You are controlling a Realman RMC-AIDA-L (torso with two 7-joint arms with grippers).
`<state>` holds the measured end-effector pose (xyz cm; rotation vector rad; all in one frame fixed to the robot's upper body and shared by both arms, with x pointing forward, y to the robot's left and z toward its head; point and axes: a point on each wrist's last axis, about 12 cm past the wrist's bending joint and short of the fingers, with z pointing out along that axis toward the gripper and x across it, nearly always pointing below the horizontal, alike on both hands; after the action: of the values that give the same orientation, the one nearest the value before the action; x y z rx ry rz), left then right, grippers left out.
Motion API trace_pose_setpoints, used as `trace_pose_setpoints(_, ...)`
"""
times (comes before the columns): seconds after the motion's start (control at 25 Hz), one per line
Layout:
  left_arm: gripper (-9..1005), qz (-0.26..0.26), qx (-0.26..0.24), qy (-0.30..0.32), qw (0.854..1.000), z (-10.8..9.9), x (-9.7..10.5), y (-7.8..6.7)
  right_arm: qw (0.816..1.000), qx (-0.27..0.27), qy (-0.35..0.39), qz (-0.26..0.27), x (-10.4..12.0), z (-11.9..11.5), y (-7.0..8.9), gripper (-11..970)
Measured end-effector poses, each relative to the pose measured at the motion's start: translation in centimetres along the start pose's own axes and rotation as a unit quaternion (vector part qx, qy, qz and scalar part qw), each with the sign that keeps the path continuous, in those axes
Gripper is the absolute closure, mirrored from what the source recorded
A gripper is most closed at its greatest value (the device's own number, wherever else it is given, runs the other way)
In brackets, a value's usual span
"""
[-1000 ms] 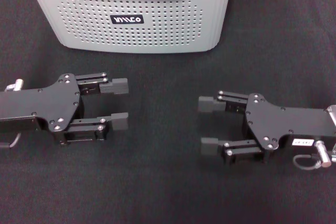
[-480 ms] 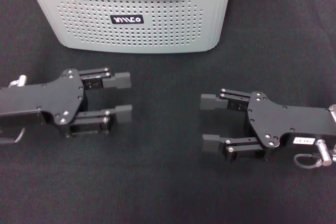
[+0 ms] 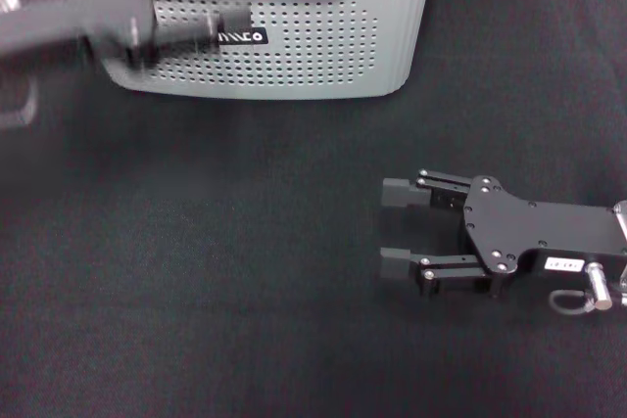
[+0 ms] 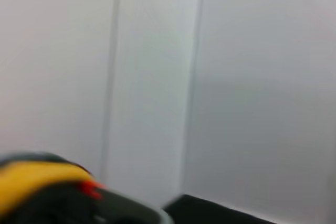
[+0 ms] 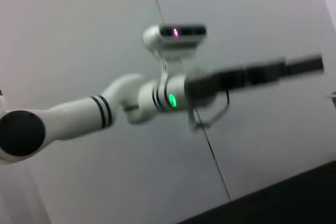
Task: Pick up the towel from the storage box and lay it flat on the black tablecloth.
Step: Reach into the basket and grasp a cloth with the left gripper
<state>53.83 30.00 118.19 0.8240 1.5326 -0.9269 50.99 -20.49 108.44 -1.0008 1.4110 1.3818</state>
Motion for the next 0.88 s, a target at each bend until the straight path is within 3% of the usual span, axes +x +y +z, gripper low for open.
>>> trace_pose_setpoints(0.16, 300, 0.042, -0.076, 0.014, 0.996, 0.6, -4.7, 0.4, 1.0, 0.011, -0.002, 0.006, 0.6, -0.6, 0.3, 126)
trace_pose_setpoints(0.36, 335, 0.098, -0.186, 0.054, 0.976, 2.5, -7.8, 1.5, 0.999, 0.046, -0.016, 0.006, 1.5, -1.8, 0.8, 126)
trace_pose_setpoints(0.52, 364, 0.111, -0.237, 0.097, 0.96, 4.8, -8.2, 2.3, 0.998, 0.055, -0.019, 0.009, 1.9, -2.1, 0.9, 127)
trace_pose_setpoints(0.56, 371, 0.119, -0.279, 0.142, 0.942, 6.4, -8.1, 2.9, 0.998, 0.057, -0.019, 0.01, 2.0, -2.2, 1.0, 127)
trace_pose_setpoints(0.8, 370, 0.144, -0.346, 0.217, 0.902, 8.4, -7.5, 3.5, 0.998, 0.066, -0.018, 0.014, 2.5, -2.5, 1.1, 127)
trace_pose_setpoints(0.88, 370, 0.145, -0.354, 0.225, 0.896, 8.5, -7.4, 3.6, 0.998, 0.067, -0.017, 0.013, 2.6, -2.5, 1.1, 127)
